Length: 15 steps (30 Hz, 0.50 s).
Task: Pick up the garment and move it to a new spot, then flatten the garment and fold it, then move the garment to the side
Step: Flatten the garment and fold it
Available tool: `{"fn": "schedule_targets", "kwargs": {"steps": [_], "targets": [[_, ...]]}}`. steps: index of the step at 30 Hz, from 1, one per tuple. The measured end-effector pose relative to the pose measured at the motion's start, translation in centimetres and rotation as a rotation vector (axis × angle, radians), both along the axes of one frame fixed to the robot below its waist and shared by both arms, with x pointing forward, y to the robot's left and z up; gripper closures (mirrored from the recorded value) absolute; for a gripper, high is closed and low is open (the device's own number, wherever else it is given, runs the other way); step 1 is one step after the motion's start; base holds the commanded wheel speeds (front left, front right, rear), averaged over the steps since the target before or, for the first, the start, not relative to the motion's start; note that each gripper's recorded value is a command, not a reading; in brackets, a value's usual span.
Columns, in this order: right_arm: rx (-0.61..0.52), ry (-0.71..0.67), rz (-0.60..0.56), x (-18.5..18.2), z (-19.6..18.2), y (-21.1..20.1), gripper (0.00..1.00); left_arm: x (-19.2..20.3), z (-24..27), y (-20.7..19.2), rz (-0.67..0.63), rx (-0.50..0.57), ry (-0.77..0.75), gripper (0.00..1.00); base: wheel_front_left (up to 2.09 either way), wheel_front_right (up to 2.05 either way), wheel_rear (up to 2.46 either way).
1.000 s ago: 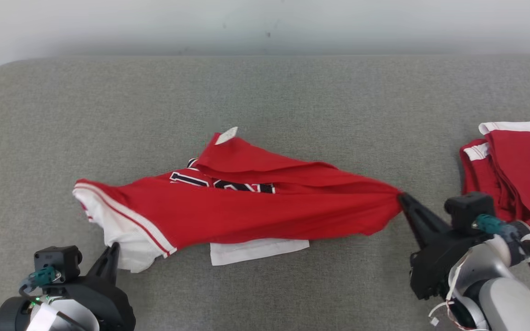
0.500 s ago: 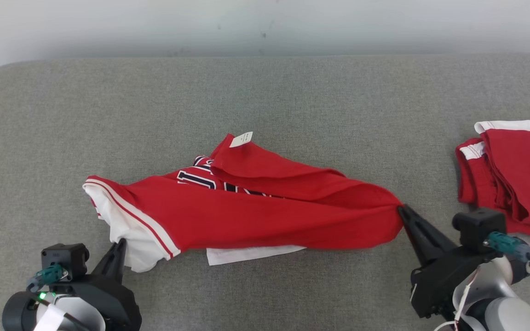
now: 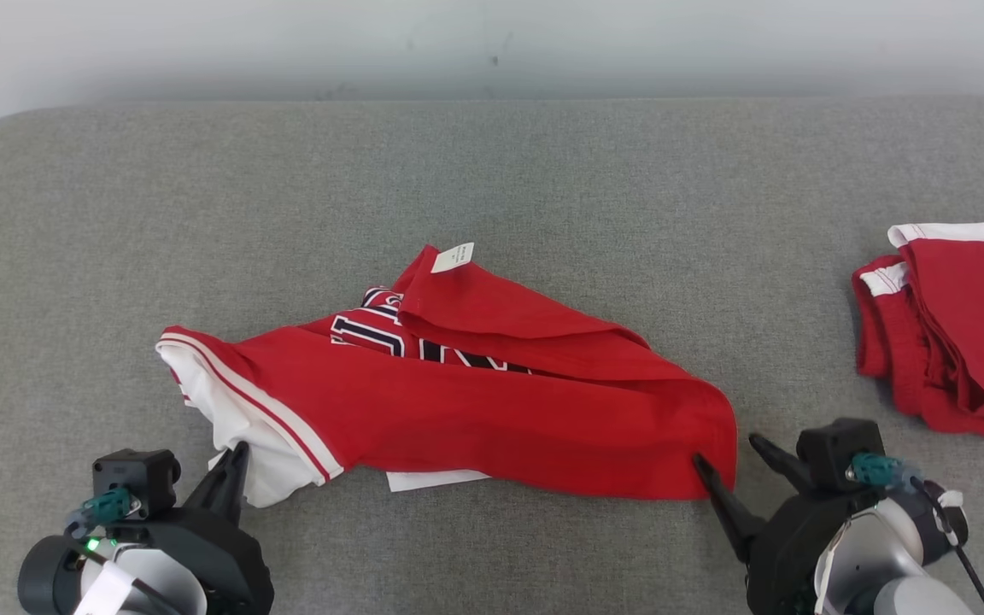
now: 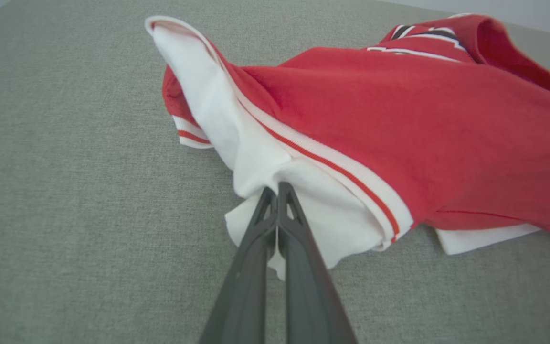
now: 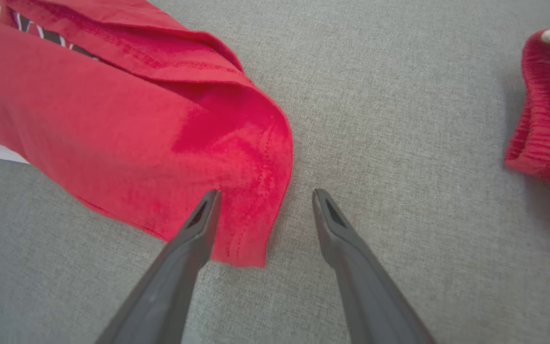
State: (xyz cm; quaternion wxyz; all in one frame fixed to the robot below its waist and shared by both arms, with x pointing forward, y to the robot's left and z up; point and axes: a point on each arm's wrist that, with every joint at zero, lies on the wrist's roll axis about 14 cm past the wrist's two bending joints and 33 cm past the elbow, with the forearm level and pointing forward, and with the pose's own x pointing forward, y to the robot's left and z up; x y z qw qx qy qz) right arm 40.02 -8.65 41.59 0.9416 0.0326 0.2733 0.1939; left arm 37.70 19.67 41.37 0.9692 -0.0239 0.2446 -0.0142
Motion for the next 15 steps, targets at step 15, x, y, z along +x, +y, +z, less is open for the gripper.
{"fn": "schedule_targets", "kwargs": {"steps": [15], "targets": [[-0.014,0.064,0.007,-1.7,-1.5,0.3,0.00,0.5,-0.4,-0.5,-0.015,-0.002,0.009,1.00,0.00,0.00,0.00]]}}
